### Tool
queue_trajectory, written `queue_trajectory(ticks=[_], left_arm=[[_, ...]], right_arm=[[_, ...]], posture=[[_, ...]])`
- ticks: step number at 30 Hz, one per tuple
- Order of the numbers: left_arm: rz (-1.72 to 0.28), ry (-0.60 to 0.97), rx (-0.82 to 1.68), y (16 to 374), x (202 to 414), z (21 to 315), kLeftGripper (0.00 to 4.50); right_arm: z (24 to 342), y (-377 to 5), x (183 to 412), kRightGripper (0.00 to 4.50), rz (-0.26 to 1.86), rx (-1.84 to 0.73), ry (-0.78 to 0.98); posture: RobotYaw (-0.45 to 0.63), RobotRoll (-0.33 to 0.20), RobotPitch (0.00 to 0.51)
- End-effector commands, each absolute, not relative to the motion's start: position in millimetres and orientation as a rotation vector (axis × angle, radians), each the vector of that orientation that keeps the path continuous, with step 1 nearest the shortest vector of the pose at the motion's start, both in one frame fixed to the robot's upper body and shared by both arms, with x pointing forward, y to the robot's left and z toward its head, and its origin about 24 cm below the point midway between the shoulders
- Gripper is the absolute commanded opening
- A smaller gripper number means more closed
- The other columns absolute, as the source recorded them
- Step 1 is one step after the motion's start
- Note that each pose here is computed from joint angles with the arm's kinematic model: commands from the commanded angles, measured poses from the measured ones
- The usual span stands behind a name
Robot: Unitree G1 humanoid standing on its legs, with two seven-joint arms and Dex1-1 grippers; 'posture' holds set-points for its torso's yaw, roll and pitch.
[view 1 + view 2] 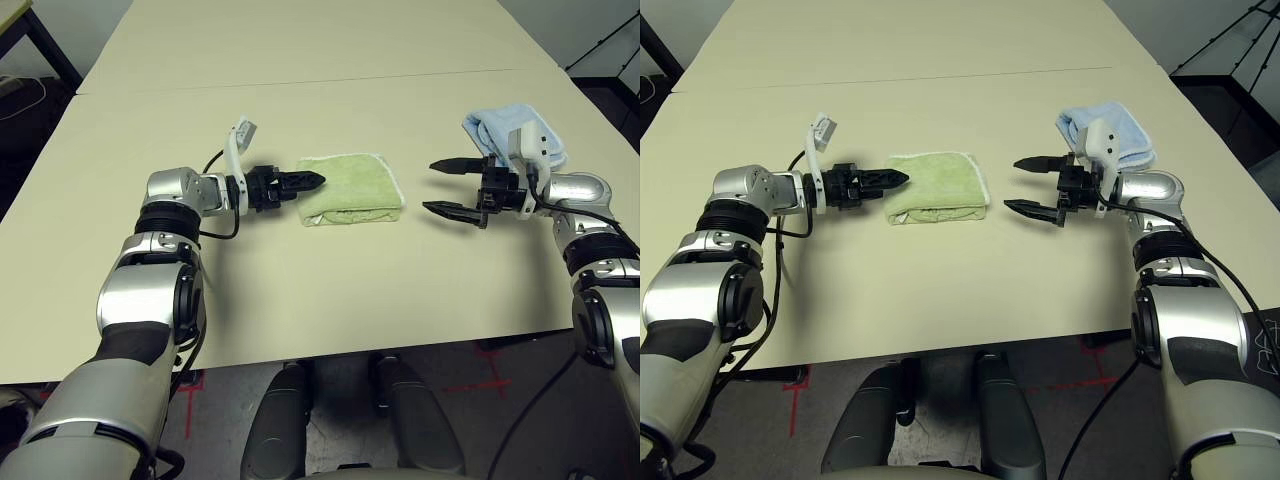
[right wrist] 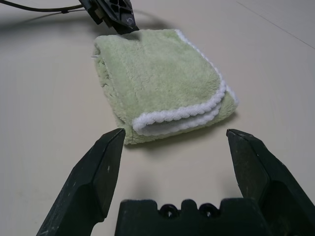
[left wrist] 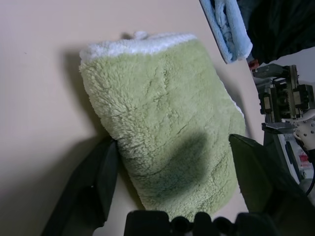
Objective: Fold the towel and set it aside.
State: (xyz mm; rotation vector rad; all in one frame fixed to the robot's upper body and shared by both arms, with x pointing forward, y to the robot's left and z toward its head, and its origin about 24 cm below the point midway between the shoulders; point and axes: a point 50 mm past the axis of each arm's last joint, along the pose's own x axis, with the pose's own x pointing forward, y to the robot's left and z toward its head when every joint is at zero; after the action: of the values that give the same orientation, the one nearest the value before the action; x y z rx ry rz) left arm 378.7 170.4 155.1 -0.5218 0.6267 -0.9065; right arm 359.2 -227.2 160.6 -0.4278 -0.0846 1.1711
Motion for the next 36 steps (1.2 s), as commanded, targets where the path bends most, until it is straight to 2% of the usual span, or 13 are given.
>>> queue_trajectory(ticks=[1, 9, 18, 27, 30, 36], left_arm=[[-0.929, 0.655, -0.546, 164.8, 377.4, 152.9, 3.16], [-0.932, 0.643, -0.589, 160.1, 378.6, 157.0, 0.02], [-0.893, 0.606, -0.611, 173.3, 378.5, 158.0, 0.02], [-0.758, 0.28, -0.707, 213.0, 384.6, 187.8, 0.02], [-0.664, 0.148, -0.728, 234.3, 385.2, 201.0, 0.02], [-0.459, 0.005, -0.75, 271.1, 382.2, 208.1, 0.02]], right_arm=[[159.6, -230.2, 357.6, 4.5, 1.167, -0.454, -0.073], [159.6, -230.7, 357.8, 4.5, 1.16, -0.458, -0.072], [158.8, -229.3, 358.4, 4.5, 1.157, -0.456, -0.072], [155.7, -229.6, 357.3, 4.5, 1.157, -0.452, -0.069], [155.5, -229.7, 357.1, 4.5, 1.159, -0.453, -0.067], [155.5, -227.7, 357.7, 4.5, 1.163, -0.451, -0.07]], posture=[[0.04, 0.0, 0.198], [0.04, 0.0, 0.196], [0.05, 0.0, 0.196], [0.05, 0.0, 0.197], [0.06, 0.0, 0.197], [0.06, 0.0, 0.196]])
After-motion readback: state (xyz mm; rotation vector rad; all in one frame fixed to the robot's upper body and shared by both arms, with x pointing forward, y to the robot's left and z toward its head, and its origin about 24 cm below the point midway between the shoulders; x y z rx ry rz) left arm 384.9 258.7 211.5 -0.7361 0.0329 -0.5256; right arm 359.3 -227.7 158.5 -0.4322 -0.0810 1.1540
